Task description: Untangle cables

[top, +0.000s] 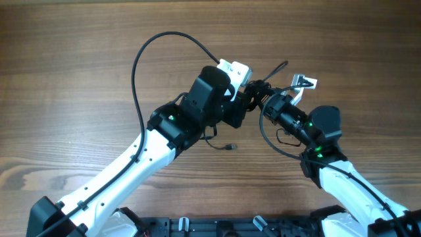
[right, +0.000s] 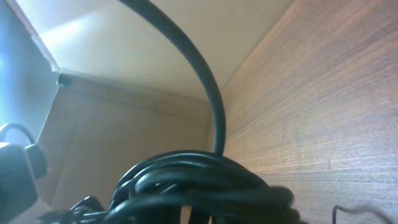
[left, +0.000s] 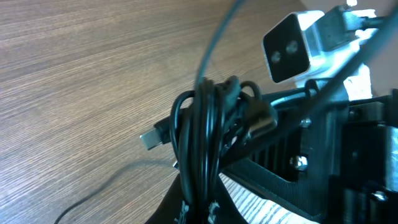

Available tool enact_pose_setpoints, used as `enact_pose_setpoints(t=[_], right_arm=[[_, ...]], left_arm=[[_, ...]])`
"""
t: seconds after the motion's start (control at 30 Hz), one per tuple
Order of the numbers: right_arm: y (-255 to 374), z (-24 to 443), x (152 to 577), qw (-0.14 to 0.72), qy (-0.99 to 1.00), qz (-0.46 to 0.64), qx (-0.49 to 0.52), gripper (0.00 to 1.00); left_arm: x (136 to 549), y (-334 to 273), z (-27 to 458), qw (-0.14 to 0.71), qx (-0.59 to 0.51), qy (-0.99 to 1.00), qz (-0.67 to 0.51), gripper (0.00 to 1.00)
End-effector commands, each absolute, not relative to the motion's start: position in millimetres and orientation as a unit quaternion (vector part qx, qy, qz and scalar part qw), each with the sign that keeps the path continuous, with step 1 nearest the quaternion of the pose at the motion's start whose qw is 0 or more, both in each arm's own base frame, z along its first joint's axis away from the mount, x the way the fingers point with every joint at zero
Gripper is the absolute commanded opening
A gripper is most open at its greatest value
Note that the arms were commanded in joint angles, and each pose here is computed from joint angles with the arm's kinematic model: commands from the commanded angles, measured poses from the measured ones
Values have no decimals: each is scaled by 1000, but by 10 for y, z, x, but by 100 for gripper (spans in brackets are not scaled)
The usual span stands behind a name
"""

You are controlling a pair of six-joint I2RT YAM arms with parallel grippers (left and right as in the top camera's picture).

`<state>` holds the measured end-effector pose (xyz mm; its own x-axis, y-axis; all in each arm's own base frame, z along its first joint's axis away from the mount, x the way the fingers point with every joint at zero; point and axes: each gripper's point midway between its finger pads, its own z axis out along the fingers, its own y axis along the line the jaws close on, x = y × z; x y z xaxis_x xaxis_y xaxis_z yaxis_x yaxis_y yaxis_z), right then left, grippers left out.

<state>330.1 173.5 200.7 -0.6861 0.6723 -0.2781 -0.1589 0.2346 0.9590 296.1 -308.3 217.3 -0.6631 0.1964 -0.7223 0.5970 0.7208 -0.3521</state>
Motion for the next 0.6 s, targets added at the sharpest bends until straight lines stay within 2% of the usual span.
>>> enact_pose_setpoints(t=[0.0,0.13,0.2,0.37,0.43,0.57], right_arm=[[1554,2003,3456,388,693,564,227,34],[1643,2006,3384,368,699,578,205,59],[1704,2007,3328,354,703,587,188,66],[1775,1886,3241,330,725,582,165,76],[1814,1888,3197,364,737,562,97,78],[1815,1890,3196,452,742,494,-26,82]], left_arm=[[2680,-3280,2281,313,280,839,-347,4],[2966,-3040,2253,338,232,858,-311,4],[3179,-2825,2258,343,180,870,-307,4],[3527,-2304,2223,343,94,886,-297,4],[3460,-2290,2226,317,112,881,-331,4],[3099,-2409,2214,266,222,853,-390,4]])
